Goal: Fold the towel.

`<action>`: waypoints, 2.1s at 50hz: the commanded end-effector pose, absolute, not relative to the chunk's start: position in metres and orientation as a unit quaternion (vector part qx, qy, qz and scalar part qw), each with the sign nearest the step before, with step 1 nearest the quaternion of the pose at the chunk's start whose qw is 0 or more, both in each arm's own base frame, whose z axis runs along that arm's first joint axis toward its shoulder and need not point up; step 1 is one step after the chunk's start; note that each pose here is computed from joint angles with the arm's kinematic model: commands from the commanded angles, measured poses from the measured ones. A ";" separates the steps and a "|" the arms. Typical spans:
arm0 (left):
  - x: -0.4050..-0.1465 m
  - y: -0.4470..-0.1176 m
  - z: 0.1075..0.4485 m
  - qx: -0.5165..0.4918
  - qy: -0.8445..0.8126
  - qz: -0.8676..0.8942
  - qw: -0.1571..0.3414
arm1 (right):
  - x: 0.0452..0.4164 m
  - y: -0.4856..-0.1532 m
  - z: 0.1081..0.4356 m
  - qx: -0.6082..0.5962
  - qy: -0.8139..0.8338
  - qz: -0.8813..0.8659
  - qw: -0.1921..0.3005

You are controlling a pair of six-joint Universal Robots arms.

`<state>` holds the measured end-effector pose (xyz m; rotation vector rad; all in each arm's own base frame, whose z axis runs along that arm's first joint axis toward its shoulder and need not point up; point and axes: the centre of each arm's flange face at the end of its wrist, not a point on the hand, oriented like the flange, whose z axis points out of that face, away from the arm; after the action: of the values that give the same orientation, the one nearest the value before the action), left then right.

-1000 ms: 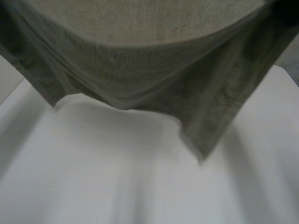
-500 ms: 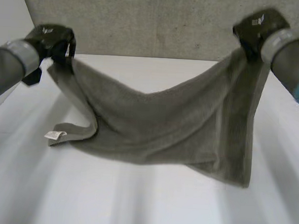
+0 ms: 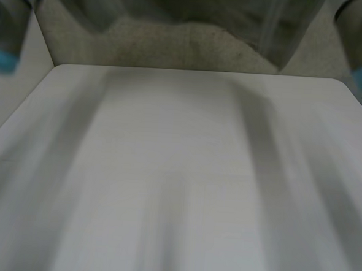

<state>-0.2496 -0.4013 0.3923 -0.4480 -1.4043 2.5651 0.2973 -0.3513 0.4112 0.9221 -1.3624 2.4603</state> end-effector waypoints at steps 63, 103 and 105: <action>-0.205 -0.381 0.156 -0.289 -0.662 0.671 0.165 | 0.161 -0.371 0.182 0.323 -0.773 0.543 0.060; -0.253 -0.451 0.147 -0.265 -0.655 0.695 0.134 | 0.207 -0.444 0.181 0.237 -0.693 0.675 0.084; -0.250 -0.446 0.158 -0.258 -0.661 0.693 0.128 | 0.206 -0.437 0.202 0.229 -0.676 0.695 0.085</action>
<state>-0.2570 -0.4582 0.1289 -0.7989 -1.8603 2.0078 0.2080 -0.4545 0.1515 0.7349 -2.1128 1.9626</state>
